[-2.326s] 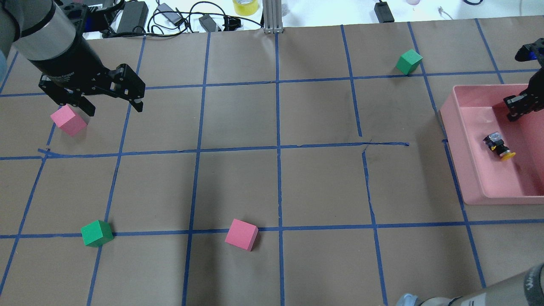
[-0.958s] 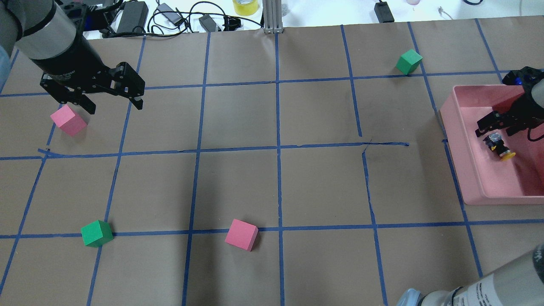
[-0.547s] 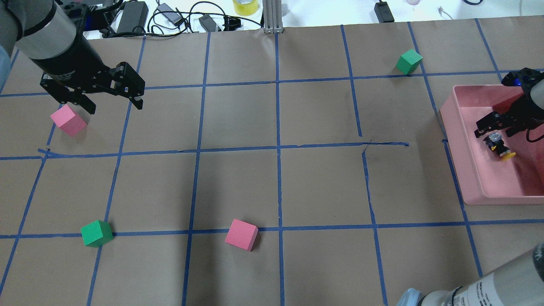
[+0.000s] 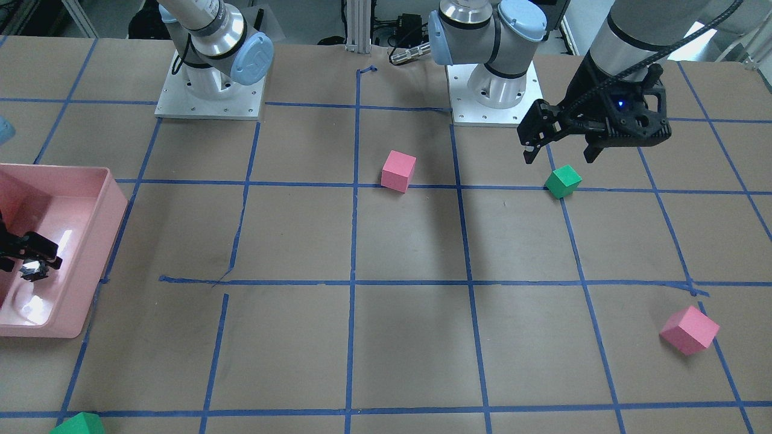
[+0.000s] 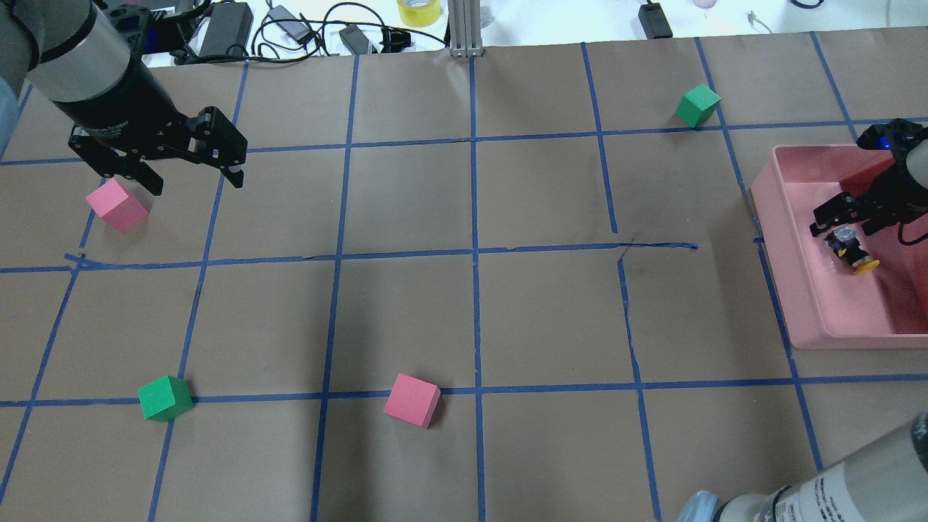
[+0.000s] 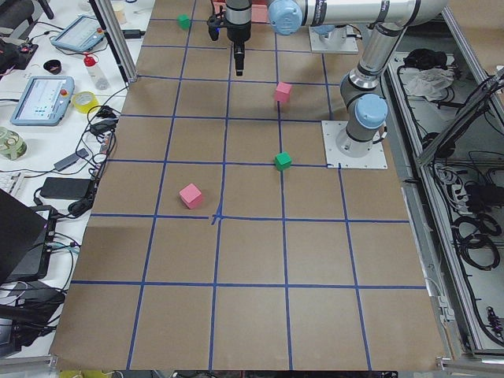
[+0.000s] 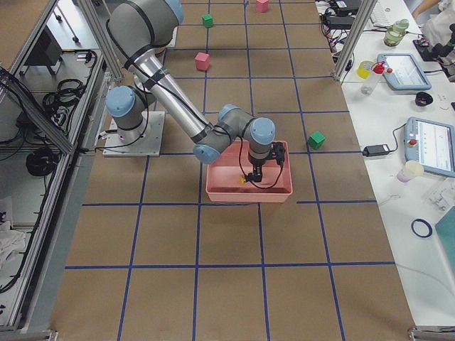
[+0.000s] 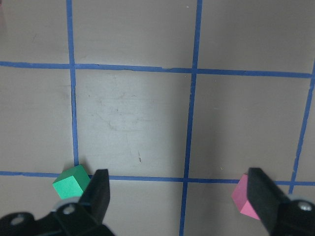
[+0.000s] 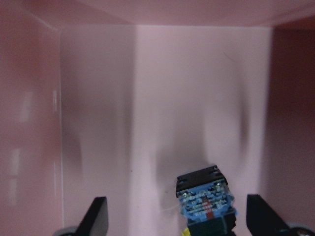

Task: Align button upright

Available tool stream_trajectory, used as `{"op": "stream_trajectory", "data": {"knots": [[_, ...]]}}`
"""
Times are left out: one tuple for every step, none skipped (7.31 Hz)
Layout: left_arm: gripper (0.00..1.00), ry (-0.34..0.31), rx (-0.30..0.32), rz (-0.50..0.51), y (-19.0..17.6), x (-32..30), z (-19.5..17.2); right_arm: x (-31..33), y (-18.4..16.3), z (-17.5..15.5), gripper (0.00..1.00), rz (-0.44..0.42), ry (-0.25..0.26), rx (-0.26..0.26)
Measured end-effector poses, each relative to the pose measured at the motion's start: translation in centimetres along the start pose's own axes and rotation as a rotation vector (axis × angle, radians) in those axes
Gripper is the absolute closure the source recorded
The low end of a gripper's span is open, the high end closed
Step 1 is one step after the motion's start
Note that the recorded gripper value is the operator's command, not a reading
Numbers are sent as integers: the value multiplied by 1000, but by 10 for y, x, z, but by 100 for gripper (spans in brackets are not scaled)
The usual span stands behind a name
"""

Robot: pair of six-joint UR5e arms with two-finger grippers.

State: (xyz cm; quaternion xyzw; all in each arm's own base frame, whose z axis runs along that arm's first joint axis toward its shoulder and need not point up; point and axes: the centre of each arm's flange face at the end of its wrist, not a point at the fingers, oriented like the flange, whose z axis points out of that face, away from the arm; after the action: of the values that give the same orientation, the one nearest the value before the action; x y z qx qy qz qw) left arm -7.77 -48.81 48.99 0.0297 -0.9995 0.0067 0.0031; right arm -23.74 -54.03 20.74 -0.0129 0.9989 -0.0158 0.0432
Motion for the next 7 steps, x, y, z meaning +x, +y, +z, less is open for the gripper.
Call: {"op": "stream_trajectory", "data": {"knots": [[0, 0, 0, -1, 0, 0, 0, 0, 1, 2, 0, 0, 1, -5], [0, 0, -1, -1, 0, 0, 0, 0, 2, 3, 0, 1, 2, -10], [0, 0, -2, 0, 1, 0, 1, 0, 3, 5, 0, 2, 2, -14], [0, 0, -5, 0, 2, 0, 2, 0, 3, 7, 0, 3, -1, -17], [0, -1, -7, 1, 2, 0, 3, 0, 3, 10, 0, 4, -4, -22], [0, -1, -8, 1, 3, 0, 4, 1, 4, 12, 0, 4, -6, -27], [0, -1, -8, 1, 3, 0, 4, 1, 4, 13, 0, 5, -7, -29]]}}
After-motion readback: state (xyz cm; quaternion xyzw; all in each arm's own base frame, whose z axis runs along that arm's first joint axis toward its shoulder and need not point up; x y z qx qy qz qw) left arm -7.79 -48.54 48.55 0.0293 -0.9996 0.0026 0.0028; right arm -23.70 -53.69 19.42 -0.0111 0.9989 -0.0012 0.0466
